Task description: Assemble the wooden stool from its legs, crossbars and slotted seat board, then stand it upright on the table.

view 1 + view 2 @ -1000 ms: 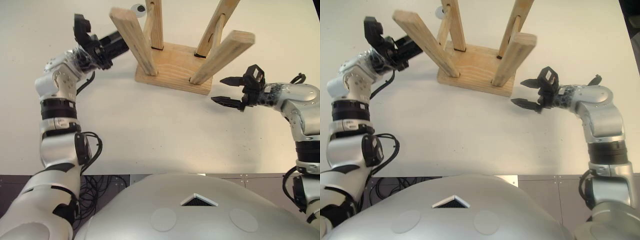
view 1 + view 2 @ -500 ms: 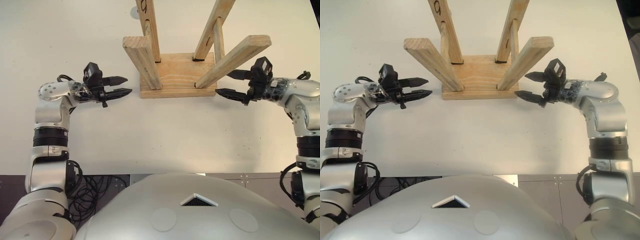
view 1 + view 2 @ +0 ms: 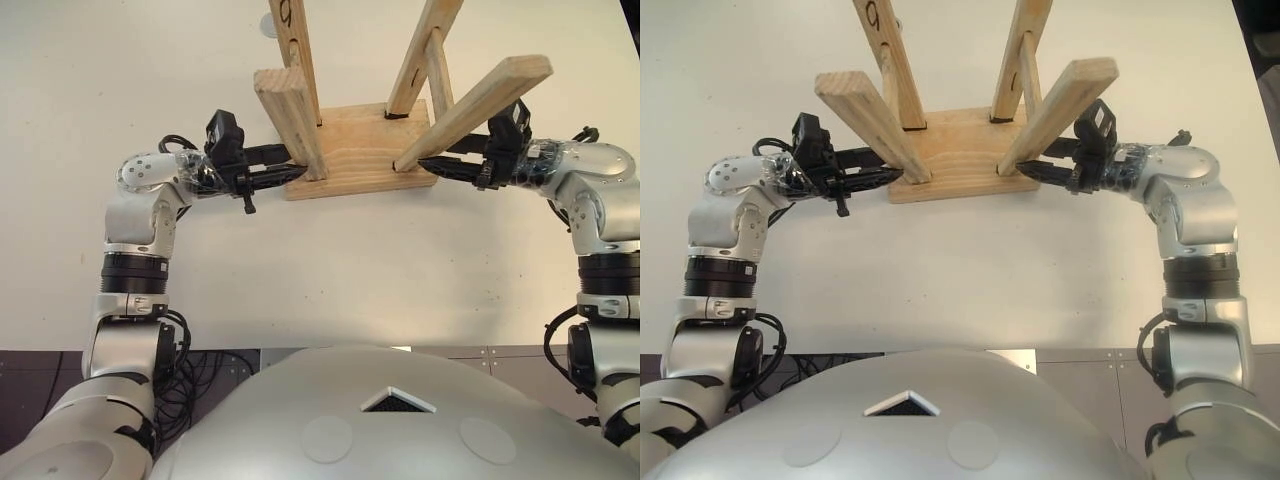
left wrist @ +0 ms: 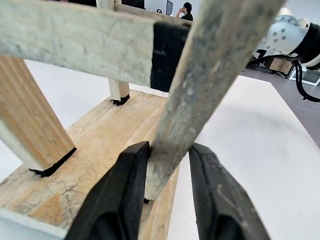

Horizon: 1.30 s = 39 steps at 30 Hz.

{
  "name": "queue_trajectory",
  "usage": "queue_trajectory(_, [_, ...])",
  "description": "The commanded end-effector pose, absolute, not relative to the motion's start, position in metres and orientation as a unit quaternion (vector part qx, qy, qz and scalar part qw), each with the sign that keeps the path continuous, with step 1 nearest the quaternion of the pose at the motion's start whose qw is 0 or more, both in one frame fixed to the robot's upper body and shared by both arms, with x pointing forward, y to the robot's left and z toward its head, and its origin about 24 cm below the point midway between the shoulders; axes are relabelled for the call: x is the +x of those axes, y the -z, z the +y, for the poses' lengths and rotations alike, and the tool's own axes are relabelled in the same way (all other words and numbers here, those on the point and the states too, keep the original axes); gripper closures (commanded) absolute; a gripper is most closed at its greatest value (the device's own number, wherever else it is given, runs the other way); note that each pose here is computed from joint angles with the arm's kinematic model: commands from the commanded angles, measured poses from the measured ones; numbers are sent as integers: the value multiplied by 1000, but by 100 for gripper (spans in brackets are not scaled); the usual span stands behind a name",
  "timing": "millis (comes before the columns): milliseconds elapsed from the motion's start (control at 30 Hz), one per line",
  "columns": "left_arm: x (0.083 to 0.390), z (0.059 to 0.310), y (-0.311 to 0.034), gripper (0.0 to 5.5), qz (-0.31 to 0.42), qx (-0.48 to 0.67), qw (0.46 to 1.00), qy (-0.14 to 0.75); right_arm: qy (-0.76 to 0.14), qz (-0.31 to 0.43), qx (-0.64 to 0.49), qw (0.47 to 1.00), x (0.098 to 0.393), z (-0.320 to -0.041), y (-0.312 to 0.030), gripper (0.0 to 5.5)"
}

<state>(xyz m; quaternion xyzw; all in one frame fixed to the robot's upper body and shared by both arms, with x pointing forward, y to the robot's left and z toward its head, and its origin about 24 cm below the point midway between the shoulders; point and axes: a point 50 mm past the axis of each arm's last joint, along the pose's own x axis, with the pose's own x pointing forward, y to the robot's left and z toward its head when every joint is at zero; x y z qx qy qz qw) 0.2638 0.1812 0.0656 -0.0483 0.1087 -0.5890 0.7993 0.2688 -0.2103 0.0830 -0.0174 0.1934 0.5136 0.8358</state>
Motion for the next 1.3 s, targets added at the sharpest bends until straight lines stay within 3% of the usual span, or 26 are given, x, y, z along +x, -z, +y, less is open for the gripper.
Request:
queue_trajectory(33, [276, 176, -95, 435, 69, -113, 802, 583, -547, 173, 58, 817, 268, -194, -99, 393])
queue_trajectory(167, [281, 183, -110, 441, 84, -202, 796, 564, -573, 170, 148, 788, 260, -188, -124, 410])
queue_trajectory(233, [277, 189, -108, 441, 141, -229, 785, 558, -572, 188, 200, 773, 259, -185, -129, 419])
queue_trajectory(333, [276, 196, -99, 441, 232, -266, 770, 532, -524, 242, 252, 777, 271, -184, -125, 428])
queue_trajectory(567, [293, 204, -96, 445, 294, -287, 793, 450, -369, 291, 379, 797, 314, -194, -110, 428])
queue_trajectory(600, [299, 209, -96, 409, 291, -295, 801, 433, -357, 289, 389, 799, 318, -195, -108, 428])
queue_trajectory(633, [306, 211, -97, 391, 285, -301, 808, 418, -345, 286, 399, 800, 319, -197, -107, 389])
queue_trajectory(733, [319, 224, -94, 344, 290, -317, 819, 380, -328, 274, 422, 799, 322, -202, -107, 337])
queue_trajectory(867, [310, 240, -88, 288, 303, -321, 809, 387, -311, 256, 444, 800, 321, -223, -113, 276])
queue_trajectory(1000, [301, 260, -94, 229, 265, -336, 811, 400, -316, 199, 418, 828, 309, -254, -113, 209])
queue_trajectory(1067, [297, 276, -102, 192, 210, -349, 820, 402, -349, 192, 378, 836, 294, -259, -107, 169])
queue_trajectory(1233, [271, 306, -105, 176, 188, -331, 821, 425, -466, 203, 234, 829, 268, -239, -101, 166])
queue_trajectory(1300, [258, 308, -94, 176, 206, -238, 845, 432, -488, 205, 145, 836, 268, -227, -93, 166])
